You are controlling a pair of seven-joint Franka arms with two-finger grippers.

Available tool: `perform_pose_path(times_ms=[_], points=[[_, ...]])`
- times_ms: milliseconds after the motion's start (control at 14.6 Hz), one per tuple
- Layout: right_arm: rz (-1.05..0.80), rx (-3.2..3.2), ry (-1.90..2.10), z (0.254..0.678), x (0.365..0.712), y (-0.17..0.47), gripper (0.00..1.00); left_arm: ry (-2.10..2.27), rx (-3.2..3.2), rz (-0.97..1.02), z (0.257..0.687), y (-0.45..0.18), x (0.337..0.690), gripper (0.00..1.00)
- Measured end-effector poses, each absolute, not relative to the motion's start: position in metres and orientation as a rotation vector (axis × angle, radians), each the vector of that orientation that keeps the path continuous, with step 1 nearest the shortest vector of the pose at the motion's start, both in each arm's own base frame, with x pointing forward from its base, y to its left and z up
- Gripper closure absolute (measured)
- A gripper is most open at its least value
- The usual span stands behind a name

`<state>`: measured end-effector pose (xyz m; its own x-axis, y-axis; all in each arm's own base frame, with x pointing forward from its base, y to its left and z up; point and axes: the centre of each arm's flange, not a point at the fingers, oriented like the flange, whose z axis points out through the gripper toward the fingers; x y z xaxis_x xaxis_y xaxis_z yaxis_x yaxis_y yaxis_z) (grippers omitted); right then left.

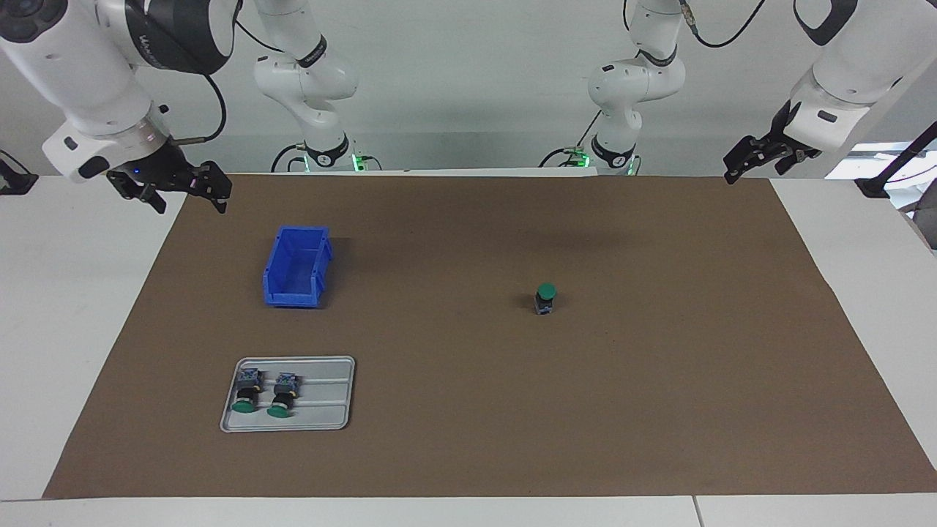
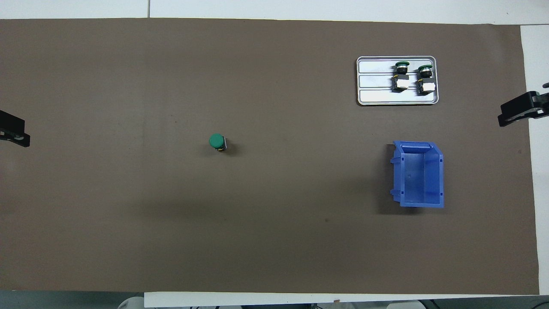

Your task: Place and press button with both arms

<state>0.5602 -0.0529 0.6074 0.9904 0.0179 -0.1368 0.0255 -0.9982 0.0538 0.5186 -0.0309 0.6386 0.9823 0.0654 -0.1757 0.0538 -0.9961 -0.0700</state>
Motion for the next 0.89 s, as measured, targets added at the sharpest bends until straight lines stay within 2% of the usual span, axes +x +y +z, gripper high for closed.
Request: perform_pose_path(times_ms=[205,342,547,889], points=[[-0.204,3.098,0.101,0.608,0.561,-0.037,0.0,-0.096,-3.063,0.275,0.639,-0.03,0.519,0.0],[-0.154,3.14,0.243,0.611,0.565,0.005,0.0,-0.099,-3.063,0.275,0.639,-0.029,0.519,0.0],[-0.071,3.161,0.283,0.61,0.565,0.111,0.0,-0.109,-3.063,0.275,0.639,-0.026,0.519,0.0],[-0.006,3.197,0.108,0.569,0.556,0.323,0.0,-0.112,-3.063,0.275,0.639,-0.025,0.519,0.0]])
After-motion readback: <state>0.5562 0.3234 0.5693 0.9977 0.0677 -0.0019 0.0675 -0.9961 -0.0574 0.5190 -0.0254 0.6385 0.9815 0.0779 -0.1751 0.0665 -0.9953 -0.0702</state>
